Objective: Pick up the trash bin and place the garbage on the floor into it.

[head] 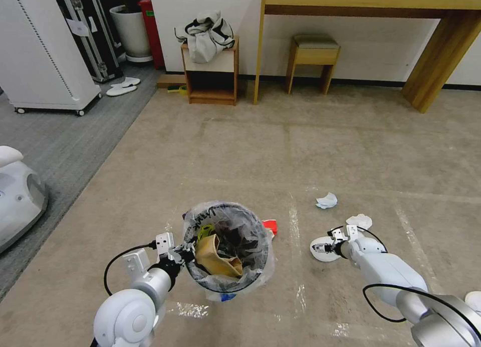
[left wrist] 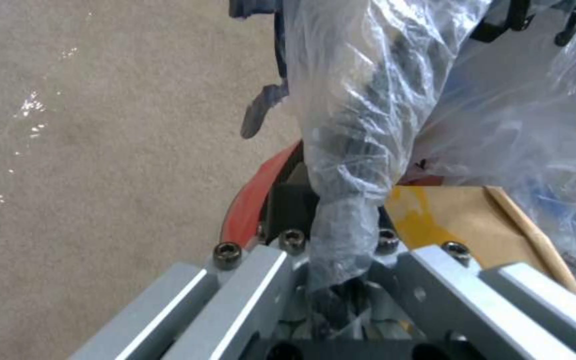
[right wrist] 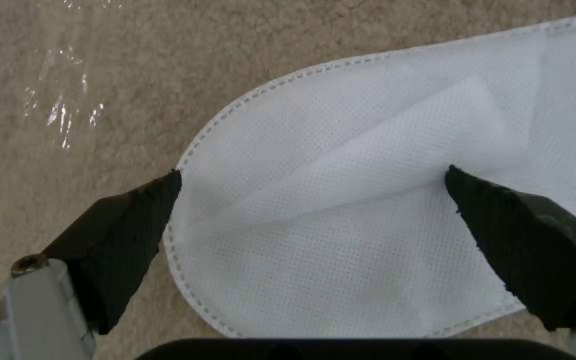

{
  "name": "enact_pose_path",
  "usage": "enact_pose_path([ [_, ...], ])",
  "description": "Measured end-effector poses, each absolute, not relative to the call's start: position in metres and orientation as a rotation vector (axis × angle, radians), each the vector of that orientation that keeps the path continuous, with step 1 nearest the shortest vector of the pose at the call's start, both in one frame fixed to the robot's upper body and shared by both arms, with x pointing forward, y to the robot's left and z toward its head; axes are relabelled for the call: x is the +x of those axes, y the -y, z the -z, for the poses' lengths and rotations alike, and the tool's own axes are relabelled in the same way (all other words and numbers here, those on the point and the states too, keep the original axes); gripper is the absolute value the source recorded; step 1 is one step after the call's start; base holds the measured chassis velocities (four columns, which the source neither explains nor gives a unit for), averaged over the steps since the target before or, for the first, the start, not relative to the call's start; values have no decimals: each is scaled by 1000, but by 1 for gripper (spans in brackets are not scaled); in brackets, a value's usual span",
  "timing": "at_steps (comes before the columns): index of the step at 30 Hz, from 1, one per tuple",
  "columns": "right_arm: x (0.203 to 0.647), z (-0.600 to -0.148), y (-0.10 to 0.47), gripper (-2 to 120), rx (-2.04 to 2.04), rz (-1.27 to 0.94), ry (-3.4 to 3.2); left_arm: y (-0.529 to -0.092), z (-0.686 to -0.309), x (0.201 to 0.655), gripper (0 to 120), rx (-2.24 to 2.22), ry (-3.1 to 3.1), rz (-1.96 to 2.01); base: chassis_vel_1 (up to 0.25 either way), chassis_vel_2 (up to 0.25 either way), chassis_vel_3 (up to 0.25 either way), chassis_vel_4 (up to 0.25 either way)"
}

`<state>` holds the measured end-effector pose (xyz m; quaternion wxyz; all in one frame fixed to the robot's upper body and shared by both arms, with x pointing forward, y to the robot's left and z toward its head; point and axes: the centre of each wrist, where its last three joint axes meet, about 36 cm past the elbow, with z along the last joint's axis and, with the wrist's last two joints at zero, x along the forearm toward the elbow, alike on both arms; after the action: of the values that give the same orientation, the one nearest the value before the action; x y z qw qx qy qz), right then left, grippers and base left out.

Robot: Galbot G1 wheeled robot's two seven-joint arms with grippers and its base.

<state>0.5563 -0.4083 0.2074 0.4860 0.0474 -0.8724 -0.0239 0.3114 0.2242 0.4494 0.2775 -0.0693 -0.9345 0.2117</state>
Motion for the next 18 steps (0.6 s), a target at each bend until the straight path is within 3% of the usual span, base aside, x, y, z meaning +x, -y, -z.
enact_pose_path([
  [13,556,-199,394,100,52,73,2129,-223,-449,310,1,-187,2512,-564,0,0,0,0],
  [18,555,-198,394,88,45,72,2130,-223,-448,310,1,-185,2513,-563,0,0,0,0],
])
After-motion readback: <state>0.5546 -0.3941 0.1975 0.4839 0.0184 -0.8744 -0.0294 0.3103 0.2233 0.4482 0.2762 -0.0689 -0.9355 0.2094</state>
